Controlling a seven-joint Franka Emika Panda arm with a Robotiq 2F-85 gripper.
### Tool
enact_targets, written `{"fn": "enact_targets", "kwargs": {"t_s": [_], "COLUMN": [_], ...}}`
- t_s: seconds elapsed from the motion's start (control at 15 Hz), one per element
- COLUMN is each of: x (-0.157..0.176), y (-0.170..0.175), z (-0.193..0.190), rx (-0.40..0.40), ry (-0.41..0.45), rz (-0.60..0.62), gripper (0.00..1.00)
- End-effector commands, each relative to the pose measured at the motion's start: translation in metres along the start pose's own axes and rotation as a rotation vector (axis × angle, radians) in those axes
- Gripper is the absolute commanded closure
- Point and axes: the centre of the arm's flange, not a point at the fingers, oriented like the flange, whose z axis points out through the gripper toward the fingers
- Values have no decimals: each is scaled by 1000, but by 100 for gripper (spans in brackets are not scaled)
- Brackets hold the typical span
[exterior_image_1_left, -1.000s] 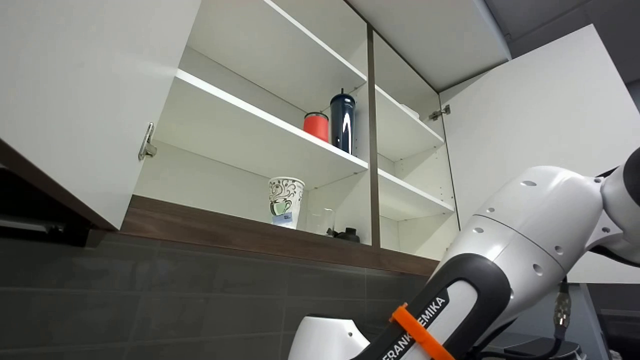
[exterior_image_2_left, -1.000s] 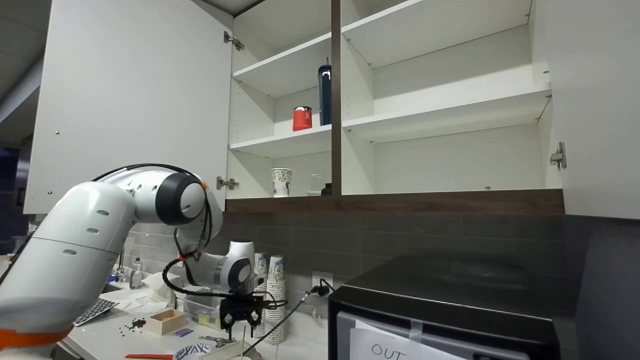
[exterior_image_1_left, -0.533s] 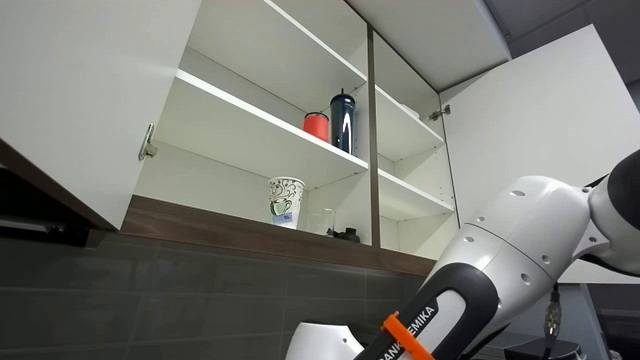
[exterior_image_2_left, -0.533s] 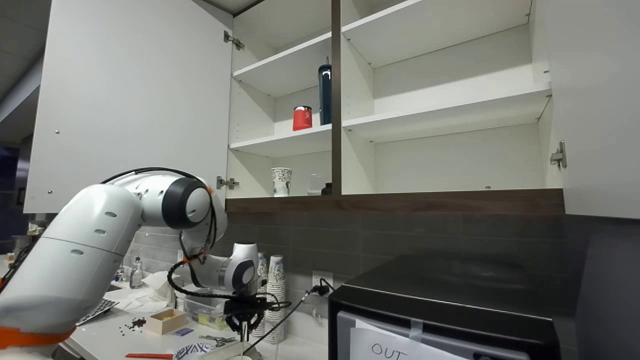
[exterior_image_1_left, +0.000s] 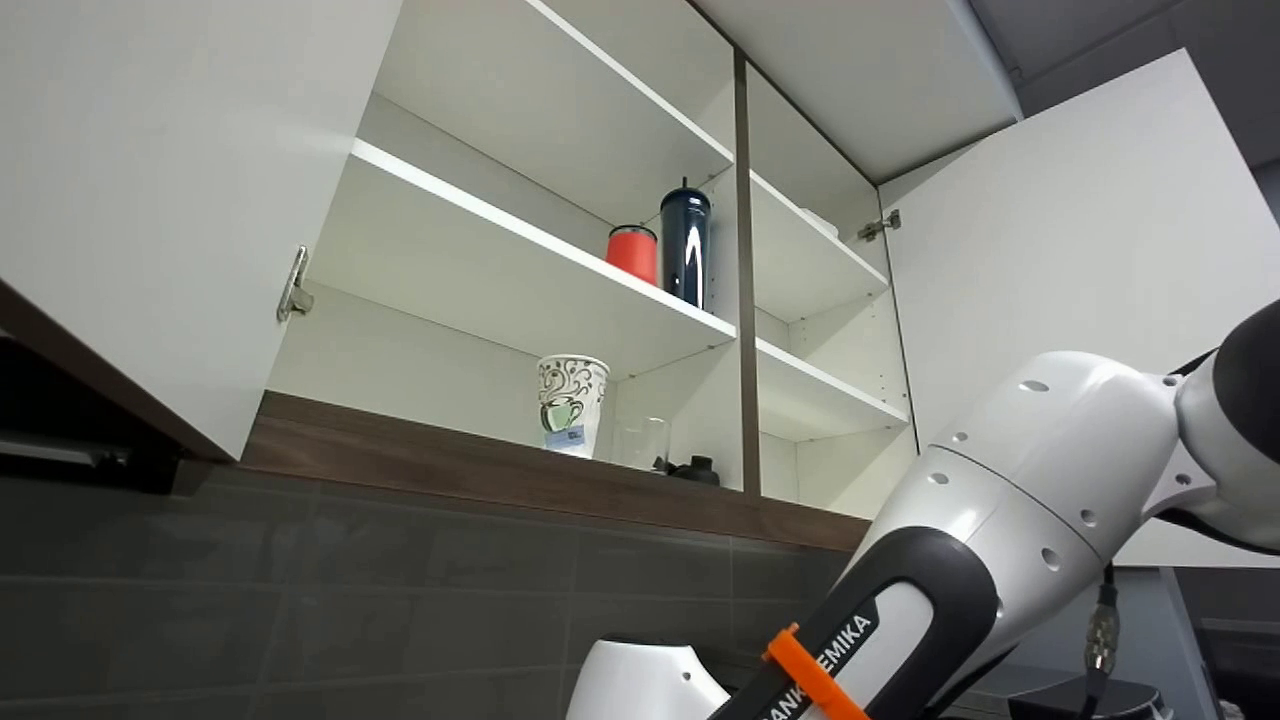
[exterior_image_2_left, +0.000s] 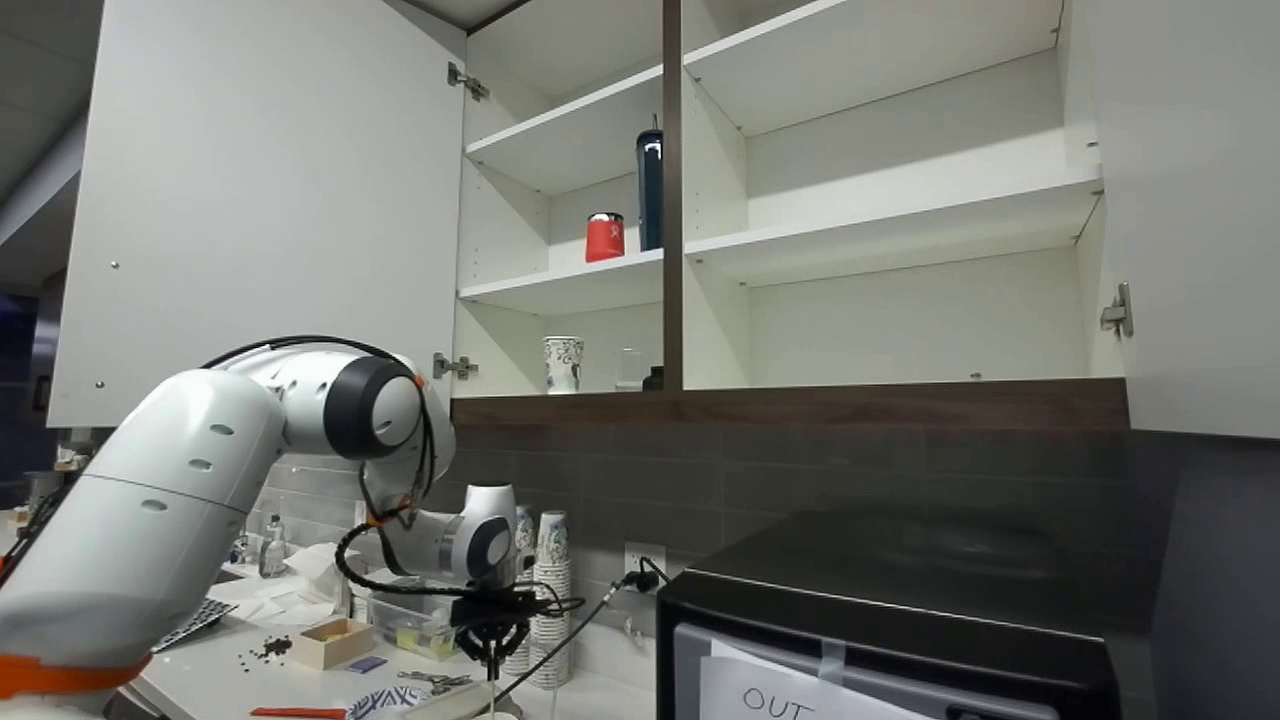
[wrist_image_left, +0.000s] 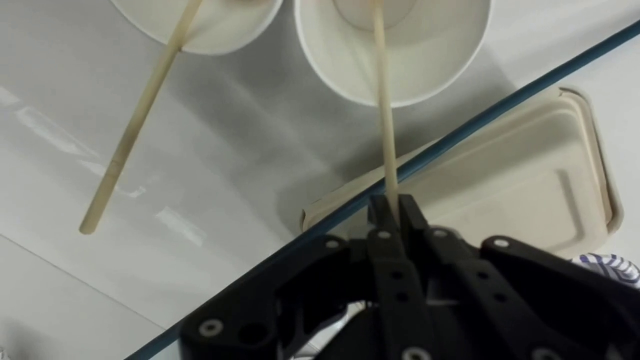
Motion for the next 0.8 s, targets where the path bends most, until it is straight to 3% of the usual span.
{"fn": "enact_targets", "kwargs": {"t_s": [0.0, 0.33, 0.73], "x": [0, -3, -19], "y": [-6, -19, -32], "z": [-9, -34, -88], "rx": [-7, 13, -69], "ry": [-18, -3, 26], "rz": [-13, -32, -22], "gripper": [98, 98, 98]}}
